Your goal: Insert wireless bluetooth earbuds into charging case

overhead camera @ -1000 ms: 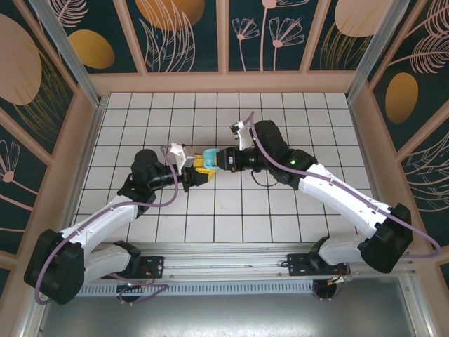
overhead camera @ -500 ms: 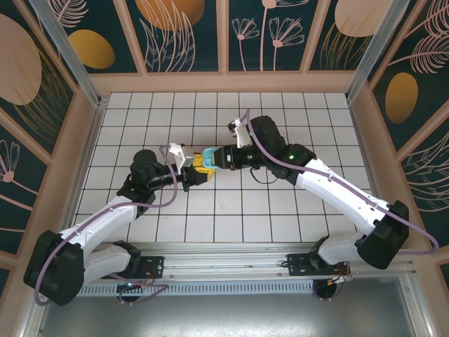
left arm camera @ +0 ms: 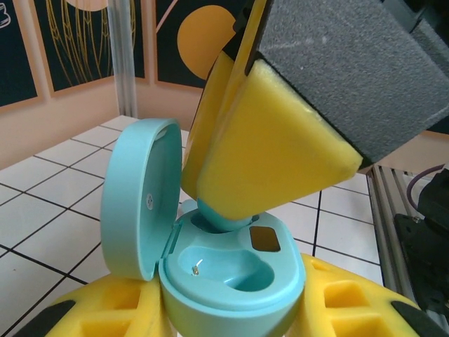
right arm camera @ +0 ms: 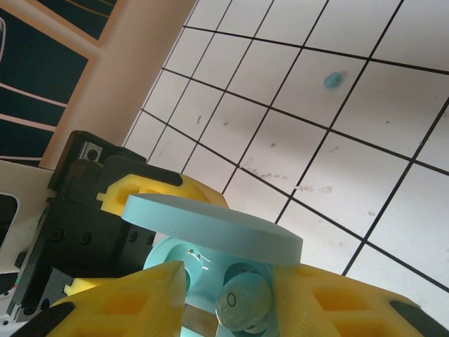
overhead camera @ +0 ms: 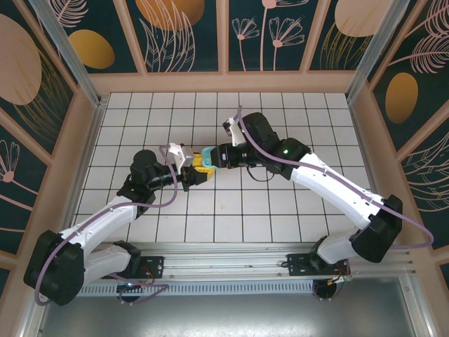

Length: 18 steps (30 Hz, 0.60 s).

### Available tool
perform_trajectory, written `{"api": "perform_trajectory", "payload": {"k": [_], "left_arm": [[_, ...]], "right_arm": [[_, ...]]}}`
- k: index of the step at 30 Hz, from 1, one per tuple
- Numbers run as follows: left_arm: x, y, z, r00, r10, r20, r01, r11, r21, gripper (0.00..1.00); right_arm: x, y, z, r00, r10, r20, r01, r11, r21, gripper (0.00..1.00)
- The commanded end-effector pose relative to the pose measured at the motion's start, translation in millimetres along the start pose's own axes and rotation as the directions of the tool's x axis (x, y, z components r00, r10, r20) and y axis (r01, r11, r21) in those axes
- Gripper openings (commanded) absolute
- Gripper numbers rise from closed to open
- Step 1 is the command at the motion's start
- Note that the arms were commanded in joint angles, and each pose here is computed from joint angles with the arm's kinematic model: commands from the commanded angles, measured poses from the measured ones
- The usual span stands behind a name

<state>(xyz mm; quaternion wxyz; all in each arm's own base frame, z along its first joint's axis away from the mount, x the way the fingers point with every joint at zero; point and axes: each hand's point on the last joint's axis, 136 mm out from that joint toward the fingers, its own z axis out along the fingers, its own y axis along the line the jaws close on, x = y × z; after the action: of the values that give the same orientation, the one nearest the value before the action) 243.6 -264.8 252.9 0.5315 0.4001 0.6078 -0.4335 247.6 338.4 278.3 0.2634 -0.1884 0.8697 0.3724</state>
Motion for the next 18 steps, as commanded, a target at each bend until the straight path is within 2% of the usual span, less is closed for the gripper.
{"api": "perform_trajectory", "payload": {"k": [1, 8, 18], "left_arm": [[-20.5, -21.3, -3.5, 0.994, 0.082, 0.069, -0.088, 0.992, 0.088, 0.0], [-18.5, -20.4, -2.3, 0.995, 0.08, 0.065, -0.086, 0.992, 0.09, 0.0], [-16.0, -20.0, -2.0, 0.995, 0.078, 0.061, -0.083, 0.992, 0.091, 0.0]], "right_arm": [[-8.6, -16.1, 3.0, 0.999, -0.028, 0.017, 0.026, 0.993, 0.112, 0.38], [-19.2, -14.5, -1.8, 0.998, -0.051, 0.045, 0.044, 0.989, 0.142, 0.39], [-19.1, -12.6, 6.4, 0.997, -0.07, 0.019, 0.066, 0.987, 0.149, 0.42]]}}
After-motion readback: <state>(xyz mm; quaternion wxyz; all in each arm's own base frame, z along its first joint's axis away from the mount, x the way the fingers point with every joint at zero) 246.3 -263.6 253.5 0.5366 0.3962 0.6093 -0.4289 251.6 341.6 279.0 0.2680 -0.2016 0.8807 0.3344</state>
